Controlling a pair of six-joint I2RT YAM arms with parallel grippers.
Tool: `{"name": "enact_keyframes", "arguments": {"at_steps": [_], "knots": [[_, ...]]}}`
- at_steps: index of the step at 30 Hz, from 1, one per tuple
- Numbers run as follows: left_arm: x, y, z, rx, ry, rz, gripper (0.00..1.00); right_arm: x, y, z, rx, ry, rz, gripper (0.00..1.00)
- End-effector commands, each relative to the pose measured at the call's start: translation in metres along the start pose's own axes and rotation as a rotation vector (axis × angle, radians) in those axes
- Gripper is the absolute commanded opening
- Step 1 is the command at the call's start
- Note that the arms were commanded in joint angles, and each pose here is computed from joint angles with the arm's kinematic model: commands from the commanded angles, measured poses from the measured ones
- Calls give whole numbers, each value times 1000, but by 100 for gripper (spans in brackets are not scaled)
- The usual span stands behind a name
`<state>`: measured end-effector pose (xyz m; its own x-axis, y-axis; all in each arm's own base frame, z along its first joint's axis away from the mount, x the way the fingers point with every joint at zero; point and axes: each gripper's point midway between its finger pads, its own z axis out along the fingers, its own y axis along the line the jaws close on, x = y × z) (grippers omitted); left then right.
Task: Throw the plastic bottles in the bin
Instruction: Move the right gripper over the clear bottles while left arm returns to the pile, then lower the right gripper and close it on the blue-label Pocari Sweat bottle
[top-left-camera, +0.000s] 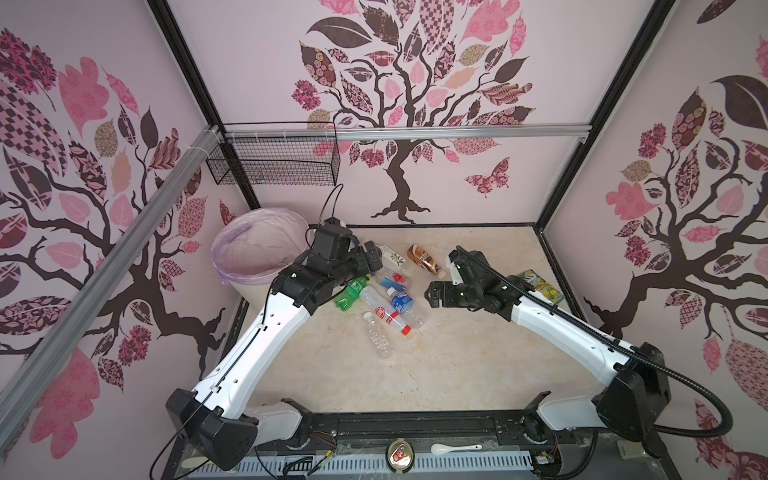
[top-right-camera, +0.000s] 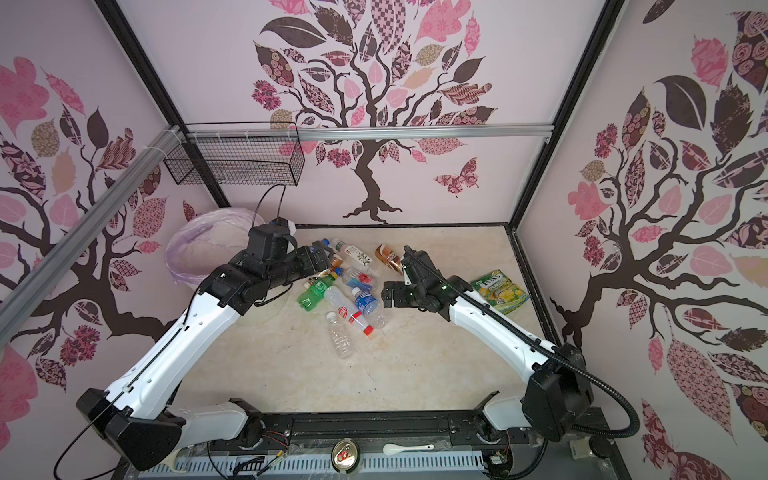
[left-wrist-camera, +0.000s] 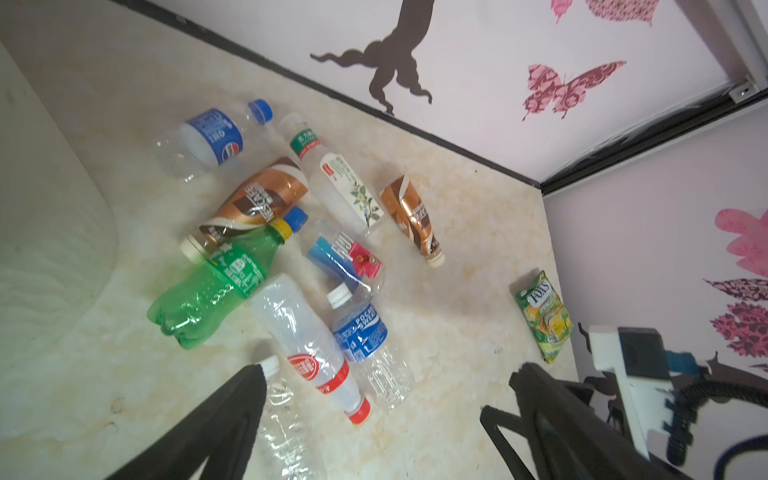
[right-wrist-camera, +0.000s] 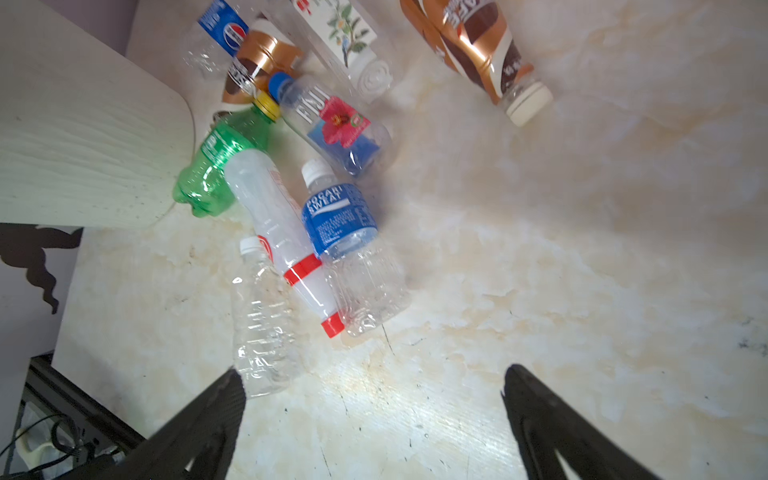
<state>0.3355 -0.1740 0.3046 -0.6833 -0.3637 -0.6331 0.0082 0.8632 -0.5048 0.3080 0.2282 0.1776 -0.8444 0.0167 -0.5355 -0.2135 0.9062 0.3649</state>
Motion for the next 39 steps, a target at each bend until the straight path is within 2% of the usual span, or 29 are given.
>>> {"name": "enact_keyframes", "arguments": {"at_steps": [1,8,11,18,25,33,39], "knots": [[23,-4,11,80,63,-46,98,4,7,20,-18,21,-21,100],[78,17,36,57,239,-128,98,27,14,59,1,111,-90,99],[90,29,40,27,256,-172,98,38,9,78,17,156,-104,99],[111,47,41,-17,297,-194,98,55,7,107,49,252,-176,95],[115,53,37,-29,283,-233,98,58,7,118,40,267,-208,90],[111,55,30,-43,281,-198,98,64,2,133,53,292,-209,84],[110,56,31,-36,276,-222,98,67,0,136,58,298,-210,75]]}}
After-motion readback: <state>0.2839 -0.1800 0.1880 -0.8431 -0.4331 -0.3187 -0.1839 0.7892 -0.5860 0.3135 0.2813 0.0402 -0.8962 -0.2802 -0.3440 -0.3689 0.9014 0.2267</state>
